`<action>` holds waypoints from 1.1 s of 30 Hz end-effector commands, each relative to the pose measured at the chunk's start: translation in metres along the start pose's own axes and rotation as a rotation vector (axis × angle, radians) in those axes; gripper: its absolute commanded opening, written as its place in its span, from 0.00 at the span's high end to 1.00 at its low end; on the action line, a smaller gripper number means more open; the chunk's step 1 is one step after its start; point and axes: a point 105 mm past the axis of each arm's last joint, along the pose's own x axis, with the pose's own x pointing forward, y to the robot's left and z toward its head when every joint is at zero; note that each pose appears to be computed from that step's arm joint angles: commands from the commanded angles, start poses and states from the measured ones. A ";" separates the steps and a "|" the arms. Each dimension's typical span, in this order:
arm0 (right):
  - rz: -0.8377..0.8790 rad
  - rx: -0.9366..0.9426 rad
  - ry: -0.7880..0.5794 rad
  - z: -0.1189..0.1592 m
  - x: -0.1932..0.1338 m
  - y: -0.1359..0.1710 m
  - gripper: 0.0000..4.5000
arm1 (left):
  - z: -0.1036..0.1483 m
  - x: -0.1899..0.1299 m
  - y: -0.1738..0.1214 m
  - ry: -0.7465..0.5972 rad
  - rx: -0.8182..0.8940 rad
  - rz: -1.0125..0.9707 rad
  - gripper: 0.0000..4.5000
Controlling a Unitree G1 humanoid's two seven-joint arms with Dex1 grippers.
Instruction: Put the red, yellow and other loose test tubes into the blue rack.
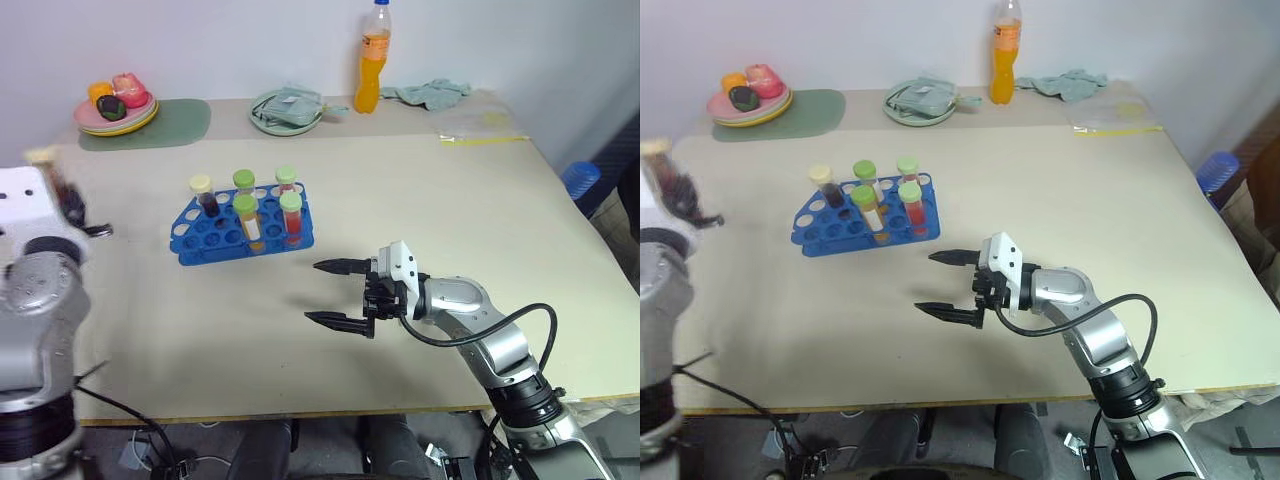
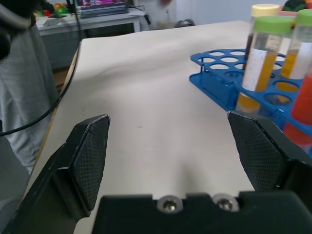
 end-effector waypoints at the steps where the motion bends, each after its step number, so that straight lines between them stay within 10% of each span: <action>1: 0.028 -0.019 -0.043 0.012 0.003 0.003 0.05 | 0.006 -0.019 -0.058 -0.205 0.063 -0.122 0.83; 18: -0.046 -0.016 -0.051 0.013 0.002 -0.001 0.05 | -0.064 -0.024 -0.084 -0.120 0.015 -0.052 0.83; 33: -0.054 -0.005 -0.059 0.013 0.003 -0.002 0.05 | -0.076 -0.020 -0.104 -0.105 -0.055 -0.111 0.83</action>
